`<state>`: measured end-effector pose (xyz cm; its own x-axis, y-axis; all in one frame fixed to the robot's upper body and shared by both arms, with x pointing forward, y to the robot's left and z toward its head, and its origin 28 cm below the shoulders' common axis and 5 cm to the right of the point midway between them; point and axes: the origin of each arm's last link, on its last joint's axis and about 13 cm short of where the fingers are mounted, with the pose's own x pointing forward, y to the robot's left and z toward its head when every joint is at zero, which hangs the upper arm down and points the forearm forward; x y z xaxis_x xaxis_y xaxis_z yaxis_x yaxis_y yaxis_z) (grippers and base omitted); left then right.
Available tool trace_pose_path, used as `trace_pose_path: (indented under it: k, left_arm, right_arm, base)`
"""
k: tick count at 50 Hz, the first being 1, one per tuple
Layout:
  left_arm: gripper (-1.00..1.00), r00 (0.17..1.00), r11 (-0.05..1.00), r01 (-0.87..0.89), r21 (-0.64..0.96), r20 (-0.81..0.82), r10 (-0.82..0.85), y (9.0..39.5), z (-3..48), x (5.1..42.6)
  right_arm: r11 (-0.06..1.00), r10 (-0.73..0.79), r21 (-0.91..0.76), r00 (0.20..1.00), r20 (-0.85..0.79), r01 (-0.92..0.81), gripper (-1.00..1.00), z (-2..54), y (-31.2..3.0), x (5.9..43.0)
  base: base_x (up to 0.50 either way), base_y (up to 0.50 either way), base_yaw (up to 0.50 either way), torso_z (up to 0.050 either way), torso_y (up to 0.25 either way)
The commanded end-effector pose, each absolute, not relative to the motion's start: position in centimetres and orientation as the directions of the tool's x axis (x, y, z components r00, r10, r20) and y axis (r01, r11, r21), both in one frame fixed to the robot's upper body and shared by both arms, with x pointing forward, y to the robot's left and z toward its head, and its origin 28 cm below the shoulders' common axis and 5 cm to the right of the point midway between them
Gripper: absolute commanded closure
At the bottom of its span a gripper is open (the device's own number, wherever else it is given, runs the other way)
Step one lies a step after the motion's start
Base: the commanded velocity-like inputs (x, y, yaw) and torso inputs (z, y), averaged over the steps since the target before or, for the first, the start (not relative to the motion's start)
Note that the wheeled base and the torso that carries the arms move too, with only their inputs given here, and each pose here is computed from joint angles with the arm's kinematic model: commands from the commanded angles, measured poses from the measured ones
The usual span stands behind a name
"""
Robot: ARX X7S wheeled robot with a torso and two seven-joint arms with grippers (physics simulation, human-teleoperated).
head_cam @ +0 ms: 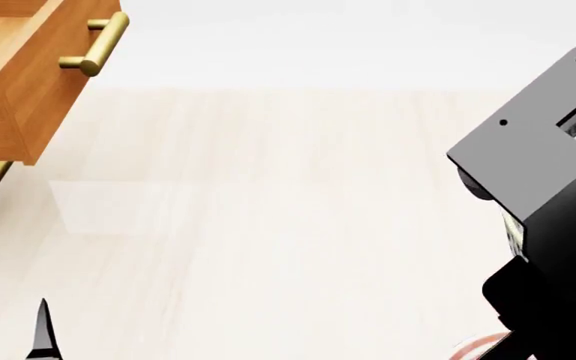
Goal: Put the bowl on the plate.
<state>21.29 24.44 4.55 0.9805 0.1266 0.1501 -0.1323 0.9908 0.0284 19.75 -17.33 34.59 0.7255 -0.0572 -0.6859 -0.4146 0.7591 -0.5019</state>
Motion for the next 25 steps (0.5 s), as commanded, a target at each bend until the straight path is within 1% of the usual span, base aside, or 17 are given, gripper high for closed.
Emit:
trace_pose_path:
  k: [1, 15, 25]
  left_arm:
    - [-1.00, 0.980, 0.990, -0.138, 0.031, 0.148, 0.132, 24.6, 4.4, 21.3]
    - [-1.00, 0.980, 0.990, -0.138, 0.031, 0.146, 0.132, 24.5, 4.4, 21.3]
    - [-1.00, 0.982, 0.991, -0.132, 0.037, 0.145, 0.125, 24.4, 4.3, 21.4]
  right_arm:
    - [0.763, -0.057, -0.505, 0.736, -0.674, -0.404, 1.00, 34.0, -17.4, 21.0]
    - [0.779, -0.062, -0.481, 0.713, -0.698, -0.403, 1.00, 32.7, -17.9, 20.8]
    - [0.785, -0.060, -0.474, 0.713, -0.699, -0.399, 1.00, 32.5, -18.0, 20.3]
  base:
    - [0.00, 0.00, 0.00, 0.000, 0.000]
    - [0.00, 0.00, 0.00, 0.000, 0.001]
    - [0.00, 0.00, 0.00, 0.000, 0.000]
